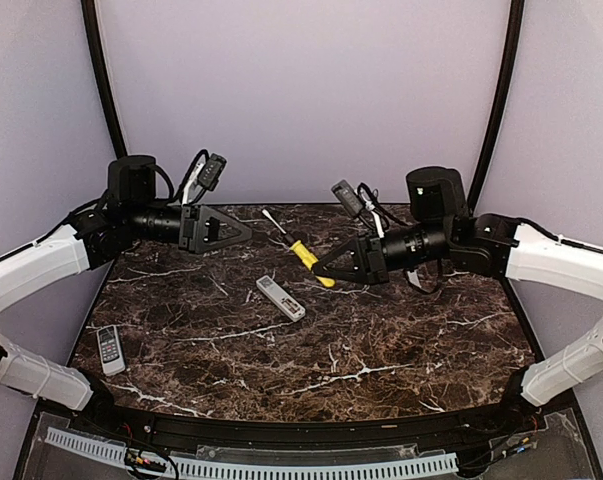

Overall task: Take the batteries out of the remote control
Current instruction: Pass from the right arm to the left, then pass from the left arm to the right, then adjust the remote control without the battery cover at the center of the board.

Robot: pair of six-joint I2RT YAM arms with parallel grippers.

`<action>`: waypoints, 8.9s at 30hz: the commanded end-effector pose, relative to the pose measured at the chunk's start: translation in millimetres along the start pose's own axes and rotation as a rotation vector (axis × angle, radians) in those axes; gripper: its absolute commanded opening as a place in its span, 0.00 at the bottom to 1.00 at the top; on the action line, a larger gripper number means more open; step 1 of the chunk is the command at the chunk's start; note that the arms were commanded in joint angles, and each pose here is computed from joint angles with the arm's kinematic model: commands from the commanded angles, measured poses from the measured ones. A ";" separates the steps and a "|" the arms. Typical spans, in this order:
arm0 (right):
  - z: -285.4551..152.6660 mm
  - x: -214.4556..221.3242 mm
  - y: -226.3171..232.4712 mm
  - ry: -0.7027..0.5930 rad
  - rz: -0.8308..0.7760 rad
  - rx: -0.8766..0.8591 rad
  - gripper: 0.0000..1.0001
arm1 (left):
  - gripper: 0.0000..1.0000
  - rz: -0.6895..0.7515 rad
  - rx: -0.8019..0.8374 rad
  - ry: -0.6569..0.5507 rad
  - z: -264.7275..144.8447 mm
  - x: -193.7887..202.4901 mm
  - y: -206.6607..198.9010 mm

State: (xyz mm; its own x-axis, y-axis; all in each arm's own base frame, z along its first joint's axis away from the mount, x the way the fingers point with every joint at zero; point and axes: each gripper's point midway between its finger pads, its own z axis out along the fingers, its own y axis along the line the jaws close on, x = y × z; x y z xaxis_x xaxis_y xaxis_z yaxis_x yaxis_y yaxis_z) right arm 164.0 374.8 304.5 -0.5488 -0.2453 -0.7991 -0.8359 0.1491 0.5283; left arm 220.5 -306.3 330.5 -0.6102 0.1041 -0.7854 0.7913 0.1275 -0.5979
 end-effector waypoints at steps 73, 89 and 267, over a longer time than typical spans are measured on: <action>-15.4 -67.9 -10.7 -0.465 0.101 0.010 0.76 | 0.00 -0.037 0.079 -0.442 -23.2 -59.7 -22.4; 1.9 -83.2 7.3 -0.495 0.075 -0.065 0.53 | 0.00 -0.046 0.081 -0.449 -22.7 -57.3 -19.2; -35.1 99.9 -157.3 -0.081 0.544 0.829 0.00 | 0.81 -0.108 -0.549 0.642 88.9 193.4 200.4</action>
State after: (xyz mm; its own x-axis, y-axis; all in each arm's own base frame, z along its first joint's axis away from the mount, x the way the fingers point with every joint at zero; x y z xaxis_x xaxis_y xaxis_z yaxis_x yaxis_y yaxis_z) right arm 233.0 296.8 131.3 -0.8509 0.1025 -0.5152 -0.1754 0.8691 0.4626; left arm 274.3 -356.0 40.6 -0.7782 0.5123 -0.3632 0.6277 0.6166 -0.4751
